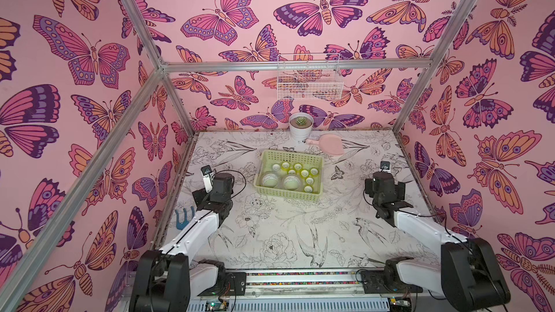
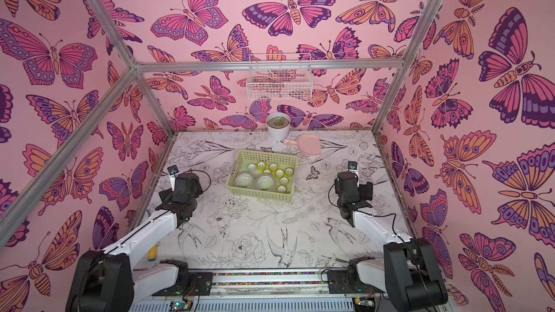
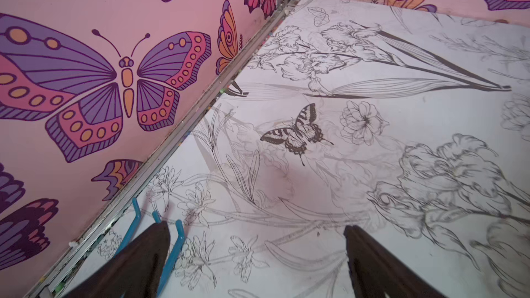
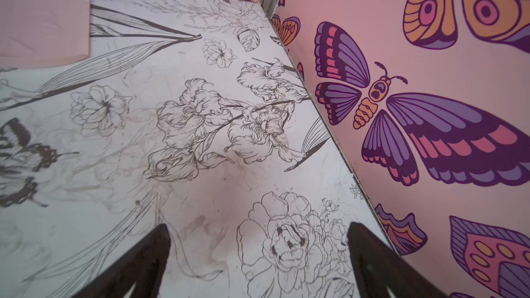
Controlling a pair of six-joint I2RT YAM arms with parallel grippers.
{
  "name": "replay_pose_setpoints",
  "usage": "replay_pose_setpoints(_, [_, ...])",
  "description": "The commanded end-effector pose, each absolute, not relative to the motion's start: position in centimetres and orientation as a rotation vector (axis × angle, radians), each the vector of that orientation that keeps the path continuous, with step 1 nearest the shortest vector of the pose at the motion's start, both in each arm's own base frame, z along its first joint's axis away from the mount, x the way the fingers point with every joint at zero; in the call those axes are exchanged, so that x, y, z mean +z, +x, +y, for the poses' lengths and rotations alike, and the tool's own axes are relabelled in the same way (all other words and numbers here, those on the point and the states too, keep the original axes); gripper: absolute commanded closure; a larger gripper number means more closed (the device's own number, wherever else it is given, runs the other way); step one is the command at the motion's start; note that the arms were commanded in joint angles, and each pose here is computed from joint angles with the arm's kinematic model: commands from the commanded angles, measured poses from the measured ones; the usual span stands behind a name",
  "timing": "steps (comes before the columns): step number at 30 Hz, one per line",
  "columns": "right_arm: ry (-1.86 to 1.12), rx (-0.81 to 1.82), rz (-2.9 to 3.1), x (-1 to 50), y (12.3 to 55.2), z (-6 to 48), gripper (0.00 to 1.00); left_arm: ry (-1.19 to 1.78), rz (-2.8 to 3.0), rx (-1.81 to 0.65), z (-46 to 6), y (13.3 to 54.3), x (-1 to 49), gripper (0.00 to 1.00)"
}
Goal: Put the transparent tape into the storage box
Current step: Reset both arms
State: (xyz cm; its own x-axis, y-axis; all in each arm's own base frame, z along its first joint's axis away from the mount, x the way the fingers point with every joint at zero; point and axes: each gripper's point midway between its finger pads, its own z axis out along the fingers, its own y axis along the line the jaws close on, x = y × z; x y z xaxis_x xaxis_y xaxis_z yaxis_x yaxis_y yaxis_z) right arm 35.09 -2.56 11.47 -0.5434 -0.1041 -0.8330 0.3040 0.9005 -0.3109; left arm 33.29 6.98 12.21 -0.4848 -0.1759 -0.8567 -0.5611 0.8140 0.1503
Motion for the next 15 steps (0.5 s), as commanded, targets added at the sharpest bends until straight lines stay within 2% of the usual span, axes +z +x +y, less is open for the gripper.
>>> replay_pose_setpoints(1, [0.148,-0.458,1.943,12.9,37.7,-2.2,0.01,-0.543,1.981,0.562,8.3,34.6,11.5,0.00])
replay_pose_setpoints(8, [0.162,-0.419,1.937,11.1,39.0,-3.2,0.01,-0.554,1.857,0.402,8.8,36.7,11.1,0.00])
replay_pose_setpoints(15, [0.149,-0.157,1.888,9.7,38.9,-3.4,0.01,-0.330,1.885,0.238,5.4,38.4,9.2,0.00])
